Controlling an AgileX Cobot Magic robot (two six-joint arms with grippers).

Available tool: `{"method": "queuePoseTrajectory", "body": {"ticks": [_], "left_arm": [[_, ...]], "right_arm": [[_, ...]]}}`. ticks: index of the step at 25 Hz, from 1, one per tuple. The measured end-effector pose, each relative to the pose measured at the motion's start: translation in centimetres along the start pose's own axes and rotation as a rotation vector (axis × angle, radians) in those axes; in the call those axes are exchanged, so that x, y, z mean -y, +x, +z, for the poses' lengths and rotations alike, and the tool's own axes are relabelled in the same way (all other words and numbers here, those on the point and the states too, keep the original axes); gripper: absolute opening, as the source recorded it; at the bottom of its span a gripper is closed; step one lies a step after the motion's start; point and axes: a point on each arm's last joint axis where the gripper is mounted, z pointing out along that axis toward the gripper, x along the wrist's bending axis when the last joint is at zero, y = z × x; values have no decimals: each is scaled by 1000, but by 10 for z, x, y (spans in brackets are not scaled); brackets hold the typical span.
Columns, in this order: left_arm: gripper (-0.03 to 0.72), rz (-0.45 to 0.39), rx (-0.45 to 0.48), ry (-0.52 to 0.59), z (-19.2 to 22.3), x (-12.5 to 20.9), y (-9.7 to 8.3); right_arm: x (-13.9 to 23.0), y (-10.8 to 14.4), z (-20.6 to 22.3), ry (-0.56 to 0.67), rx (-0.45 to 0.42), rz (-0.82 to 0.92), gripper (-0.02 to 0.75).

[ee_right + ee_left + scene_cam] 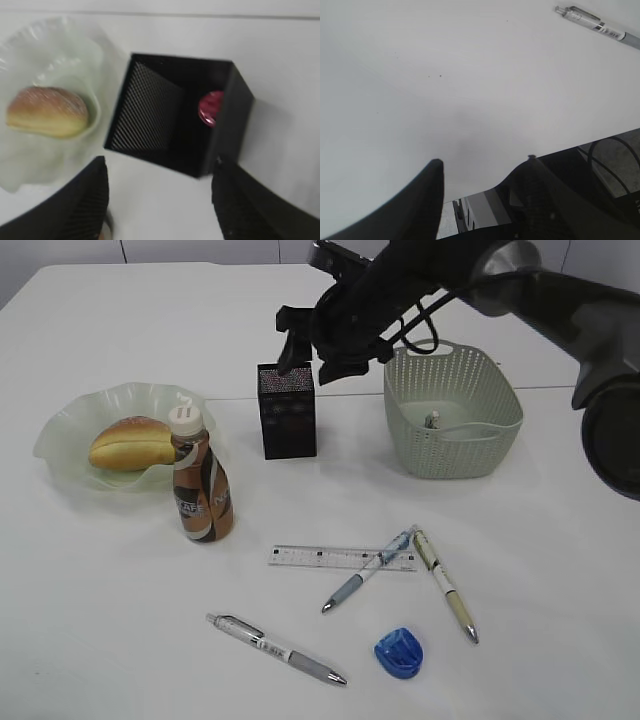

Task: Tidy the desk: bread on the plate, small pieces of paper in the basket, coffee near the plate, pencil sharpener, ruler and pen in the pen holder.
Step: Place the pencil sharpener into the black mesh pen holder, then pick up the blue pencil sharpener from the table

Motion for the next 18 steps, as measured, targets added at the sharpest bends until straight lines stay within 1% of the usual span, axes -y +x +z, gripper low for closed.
{"method": "queuePoseTrajectory", "body": {"ticks": [2,3,9,13,15,18], "left_arm": [[382,0,0,0,0,0,0],[382,0,1,0,0,0,0],[373,0,1,-14,0,-1,0],[372,0,0,-16,0,-1,0],[371,0,1,-14,0,-1,0],[371,2,-1,-9,0,-1,0]], "right_arm": [[3,-1,-13,65,52,-1,468],[3,0,-19,70,67,-4,467],[-2,14,-45,42,104,-30,464],[2,20,-59,45,176,-60,464],[9,20,-61,75,210,-67,464],[25,19,-59,152,240,-64,464]]}}
